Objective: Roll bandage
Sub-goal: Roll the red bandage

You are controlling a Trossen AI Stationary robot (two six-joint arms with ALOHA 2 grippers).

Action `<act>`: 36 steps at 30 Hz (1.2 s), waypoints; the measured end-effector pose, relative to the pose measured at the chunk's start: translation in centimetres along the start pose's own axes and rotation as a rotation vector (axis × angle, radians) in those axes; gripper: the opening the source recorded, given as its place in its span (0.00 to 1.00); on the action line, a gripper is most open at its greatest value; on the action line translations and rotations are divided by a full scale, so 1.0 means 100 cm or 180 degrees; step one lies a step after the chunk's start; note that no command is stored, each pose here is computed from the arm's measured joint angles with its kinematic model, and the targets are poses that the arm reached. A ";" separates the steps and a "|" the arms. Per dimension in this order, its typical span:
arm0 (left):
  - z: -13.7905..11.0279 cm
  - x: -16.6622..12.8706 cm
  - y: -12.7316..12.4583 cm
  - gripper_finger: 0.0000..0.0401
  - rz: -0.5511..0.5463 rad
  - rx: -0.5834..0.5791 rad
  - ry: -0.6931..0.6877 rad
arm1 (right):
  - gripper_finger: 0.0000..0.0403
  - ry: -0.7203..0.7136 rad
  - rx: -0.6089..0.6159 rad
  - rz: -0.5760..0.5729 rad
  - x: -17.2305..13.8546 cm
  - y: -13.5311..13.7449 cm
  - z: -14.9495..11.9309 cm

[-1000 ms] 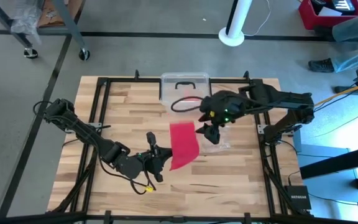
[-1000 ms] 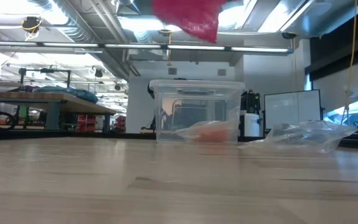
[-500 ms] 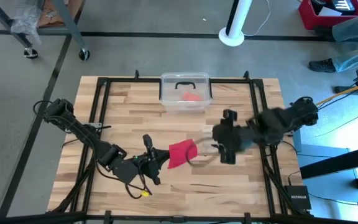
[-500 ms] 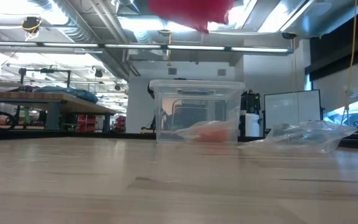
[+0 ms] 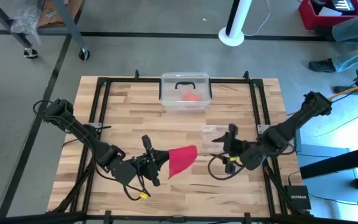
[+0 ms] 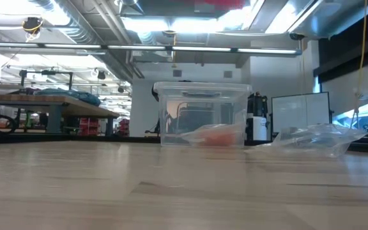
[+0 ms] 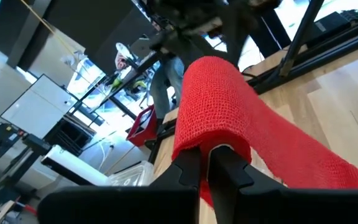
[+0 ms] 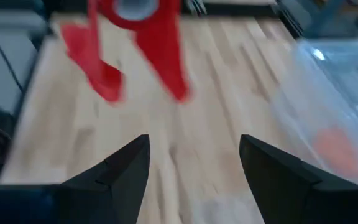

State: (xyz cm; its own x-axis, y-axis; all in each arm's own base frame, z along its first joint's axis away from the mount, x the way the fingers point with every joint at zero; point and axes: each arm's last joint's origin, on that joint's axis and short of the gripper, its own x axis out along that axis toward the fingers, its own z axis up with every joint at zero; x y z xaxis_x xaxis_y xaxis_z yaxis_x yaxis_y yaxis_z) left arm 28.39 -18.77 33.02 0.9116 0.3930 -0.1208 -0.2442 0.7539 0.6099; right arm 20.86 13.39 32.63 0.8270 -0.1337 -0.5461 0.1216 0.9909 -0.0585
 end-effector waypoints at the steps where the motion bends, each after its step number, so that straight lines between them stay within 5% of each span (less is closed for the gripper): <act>1: 0.000 0.001 0.001 0.01 0.0008 -0.0001 0.0006 | 0.62 -0.0144 0.0010 0.0063 0.007 0.002 -0.008; 6: 0.000 0.002 0.001 0.01 0.0016 0.0012 0.0010 | 0.62 -0.0622 0.0160 0.0345 0.037 0.012 -0.041; 10: 0.000 0.002 0.001 0.01 0.0016 0.0010 0.0006 | 0.62 -0.0592 0.0113 0.0477 0.057 0.017 -0.060; 22: 0.002 0.003 0.002 0.01 -0.0123 -0.0100 -0.0113 | 0.62 -0.0835 -0.0228 0.0369 0.094 0.028 -0.060; 36: 0.004 0.006 0.004 0.01 -0.0152 -0.0253 -0.0169 | 0.49 -0.1142 -0.0059 0.0525 0.099 0.031 -0.052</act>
State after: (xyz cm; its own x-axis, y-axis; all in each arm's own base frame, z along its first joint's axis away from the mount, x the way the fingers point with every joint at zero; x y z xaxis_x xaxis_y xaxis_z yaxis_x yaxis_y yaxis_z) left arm 28.99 -18.42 33.44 0.9385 0.3287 -0.1053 -0.2235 0.8113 0.5402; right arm 26.63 15.26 22.70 0.9743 0.0327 -0.2228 -0.0361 0.9993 -0.0113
